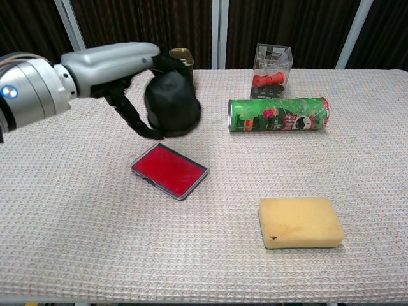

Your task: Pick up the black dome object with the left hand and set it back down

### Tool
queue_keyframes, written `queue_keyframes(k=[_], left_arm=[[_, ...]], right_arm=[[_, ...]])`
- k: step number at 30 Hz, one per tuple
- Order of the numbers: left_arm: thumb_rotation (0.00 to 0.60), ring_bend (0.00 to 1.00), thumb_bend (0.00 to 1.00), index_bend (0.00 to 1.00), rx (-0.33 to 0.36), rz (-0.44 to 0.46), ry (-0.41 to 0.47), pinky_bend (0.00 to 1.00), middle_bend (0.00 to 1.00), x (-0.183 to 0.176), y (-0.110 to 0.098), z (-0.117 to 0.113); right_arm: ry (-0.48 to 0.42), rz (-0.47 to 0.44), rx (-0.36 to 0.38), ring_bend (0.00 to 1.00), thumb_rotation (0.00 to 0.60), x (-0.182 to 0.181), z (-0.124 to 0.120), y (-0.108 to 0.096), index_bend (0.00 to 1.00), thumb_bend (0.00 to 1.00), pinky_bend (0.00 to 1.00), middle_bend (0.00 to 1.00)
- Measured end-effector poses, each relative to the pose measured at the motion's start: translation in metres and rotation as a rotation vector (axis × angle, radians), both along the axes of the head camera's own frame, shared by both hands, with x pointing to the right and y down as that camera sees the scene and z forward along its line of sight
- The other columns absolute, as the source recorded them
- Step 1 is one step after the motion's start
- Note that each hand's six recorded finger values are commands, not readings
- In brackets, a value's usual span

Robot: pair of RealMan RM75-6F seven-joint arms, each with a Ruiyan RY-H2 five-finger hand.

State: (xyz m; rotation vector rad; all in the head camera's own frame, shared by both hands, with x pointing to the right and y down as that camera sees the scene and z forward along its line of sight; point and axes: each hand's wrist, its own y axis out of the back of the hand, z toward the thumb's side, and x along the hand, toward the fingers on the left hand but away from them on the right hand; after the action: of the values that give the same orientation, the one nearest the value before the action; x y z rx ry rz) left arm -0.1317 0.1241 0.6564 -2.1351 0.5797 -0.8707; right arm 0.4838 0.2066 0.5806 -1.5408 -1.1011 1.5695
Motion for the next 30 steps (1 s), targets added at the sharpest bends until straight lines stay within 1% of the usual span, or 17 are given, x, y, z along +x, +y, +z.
queue_keyframes(k=[1, 3, 4, 6, 9, 11, 12, 13, 16, 19, 21, 24, 27, 28, 30], left_arm=[[0.6, 0.26, 0.3, 0.49, -0.009, 0.03, 0.037, 0.21, 0.56, 0.01, 0.01, -0.01], [0.6, 0.26, 0.3, 0.49, -0.018, 0.046, 0.066, 0.21, 0.56, 0.018, 0.016, -0.019], [0.6, 0.26, 0.3, 0.49, -0.022, 0.042, 0.067, 0.21, 0.56, 0.019, 0.014, -0.02], [0.6, 0.26, 0.3, 0.49, -0.018, 0.02, 0.043, 0.21, 0.56, 0.014, 0.005, -0.015], [0.6, 0.26, 0.3, 0.49, 0.027, -0.039, -0.052, 0.21, 0.56, -0.007, -0.026, 0.005], [0.6, 0.26, 0.3, 0.49, 0.079, -0.101, -0.148, 0.21, 0.56, -0.032, -0.055, 0.023], [0.6, 0.26, 0.3, 0.49, 0.103, -0.132, -0.194, 0.21, 0.56, -0.045, -0.069, 0.03], [0.6, 0.26, 0.3, 0.49, 0.132, -0.179, -0.254, 0.21, 0.56, -0.064, -0.087, 0.038], [0.6, 0.26, 0.3, 0.49, 0.176, -0.294, -0.381, 0.21, 0.56, -0.112, -0.123, 0.05], [0.6, 0.26, 0.3, 0.49, 0.197, -0.34, -0.439, 0.21, 0.56, -0.138, -0.138, 0.053], [0.6, 0.26, 0.3, 0.49, 0.193, -0.336, -0.442, 0.21, 0.56, -0.141, -0.137, 0.053], [0.6, 0.26, 0.29, 0.49, 0.153, -0.283, -0.395, 0.21, 0.56, -0.123, -0.119, 0.053], [0.6, 0.26, 0.29, 0.49, 0.068, -0.187, -0.282, 0.21, 0.56, -0.081, -0.082, 0.046], [0.6, 0.26, 0.29, 0.49, 0.027, -0.146, -0.227, 0.21, 0.56, -0.062, -0.065, 0.04], [0.6, 0.26, 0.29, 0.49, -0.028, -0.093, -0.145, 0.21, 0.56, -0.036, -0.04, 0.027]], right_arm=[[0.0, 0.002, -0.001, 0.0, 0.6, 0.001, 0.0, 0.0, 0.0, 0.1, 0.0, 0.0], [0.002, 0.005, -0.004, 0.0, 0.6, 0.003, 0.001, 0.0, 0.0, 0.1, 0.0, 0.0], [0.002, 0.006, -0.006, 0.0, 0.6, 0.003, 0.002, 0.0, 0.0, 0.1, 0.0, 0.0], [0.001, 0.005, -0.01, 0.0, 0.6, 0.003, 0.003, 0.0, 0.0, 0.1, 0.0, 0.0], [0.003, 0.002, -0.013, 0.0, 0.6, 0.002, 0.004, 0.0, 0.0, 0.1, 0.0, 0.0], [0.004, 0.002, -0.011, 0.0, 0.6, 0.001, 0.004, 0.0, 0.0, 0.1, 0.0, 0.0], [0.005, 0.003, -0.009, 0.0, 0.6, 0.002, 0.003, 0.0, 0.0, 0.1, 0.0, 0.0], [0.005, 0.004, -0.007, 0.0, 0.6, 0.002, 0.003, -0.001, 0.0, 0.1, 0.0, 0.0], [0.008, 0.007, -0.008, 0.0, 0.6, 0.003, 0.003, -0.001, 0.0, 0.1, 0.0, 0.0], [0.008, 0.004, -0.019, 0.0, 0.6, 0.001, 0.006, 0.0, 0.0, 0.1, 0.0, 0.0], [0.008, -0.003, -0.027, 0.0, 0.6, -0.001, 0.008, 0.001, 0.0, 0.1, 0.0, 0.0], [0.006, -0.008, -0.026, 0.0, 0.6, -0.002, 0.009, 0.001, 0.0, 0.1, 0.0, 0.0], [0.006, -0.006, -0.018, 0.0, 0.6, -0.002, 0.006, 0.001, 0.0, 0.1, 0.0, 0.0], [0.006, -0.005, -0.016, 0.0, 0.6, -0.001, 0.005, 0.001, 0.0, 0.1, 0.0, 0.0], [0.006, 0.0, -0.012, 0.0, 0.6, 0.0, 0.004, 0.001, 0.0, 0.1, 0.0, 0.0]])
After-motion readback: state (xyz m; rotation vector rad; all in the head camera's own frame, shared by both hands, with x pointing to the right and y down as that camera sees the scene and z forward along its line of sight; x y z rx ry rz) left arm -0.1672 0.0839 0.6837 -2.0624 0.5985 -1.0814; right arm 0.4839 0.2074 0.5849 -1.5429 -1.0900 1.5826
